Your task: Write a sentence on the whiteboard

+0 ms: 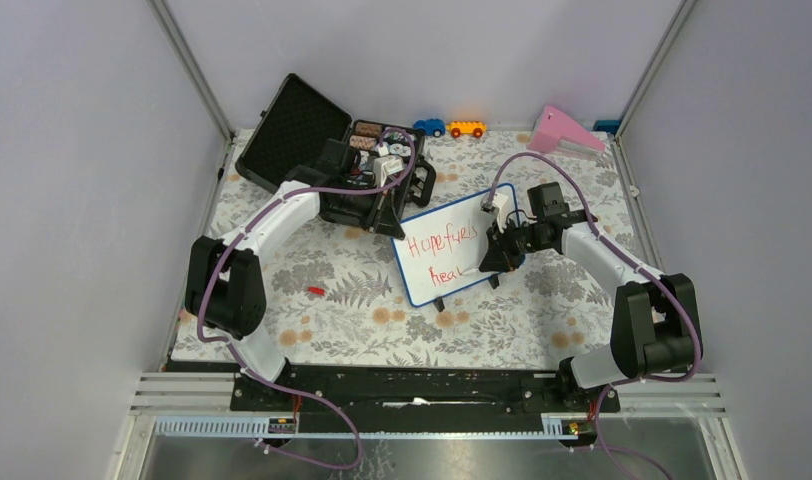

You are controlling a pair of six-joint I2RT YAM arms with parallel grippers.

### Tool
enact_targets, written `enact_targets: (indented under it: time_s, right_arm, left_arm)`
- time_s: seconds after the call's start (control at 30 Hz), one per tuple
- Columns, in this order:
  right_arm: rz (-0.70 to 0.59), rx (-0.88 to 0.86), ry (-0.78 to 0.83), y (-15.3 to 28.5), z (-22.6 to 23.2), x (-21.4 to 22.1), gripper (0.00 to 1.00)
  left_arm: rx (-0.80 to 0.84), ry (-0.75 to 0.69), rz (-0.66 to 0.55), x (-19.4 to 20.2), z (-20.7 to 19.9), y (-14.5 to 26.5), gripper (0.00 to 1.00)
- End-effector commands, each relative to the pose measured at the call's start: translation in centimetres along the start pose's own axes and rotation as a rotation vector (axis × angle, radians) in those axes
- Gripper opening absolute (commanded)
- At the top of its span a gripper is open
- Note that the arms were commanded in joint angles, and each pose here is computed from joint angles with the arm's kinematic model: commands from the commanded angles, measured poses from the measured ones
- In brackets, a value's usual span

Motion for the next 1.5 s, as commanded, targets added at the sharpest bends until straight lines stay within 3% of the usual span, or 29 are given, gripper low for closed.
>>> enact_targets:
  time_s: [0.0, 0.67, 1.2, 1.47]
  right_arm:
    - [-0.011, -0.002, 0.045, -0.1, -0.1, -0.8, 0.00]
    - [-0.059, -0.001, 0.034, 0.4, -0.2, -3.1, 0.00]
    - [-0.068, 0.041, 0.016, 1.6, -1.2, -2.5, 0.00]
    - [-0.093, -0.035, 0.038, 2.5, 0.5, -3.1, 0.00]
  left_arm:
    - [-0.012, -0.057, 0.008, -0.1, -0.5, -0.3, 0.00]
    - [-0.014, -0.064, 0.007, -0.1, -0.7, -0.1, 0.00]
    - [-0.011, -0.060, 0.008, -0.1, -0.6, -0.2, 0.00]
    - [-0.011, -0.057, 0.008, -0.1, -0.6, -0.2, 0.00]
Point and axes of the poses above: each gripper's point midway between its finger pads, its own y axis back along the fingers, its own z axis along the line the jaws close on, x = y × z, the point moved 8 cm from there along y, back along the fingers, and after that the axes turned 4 degrees about -y, right-handed, at the moved point
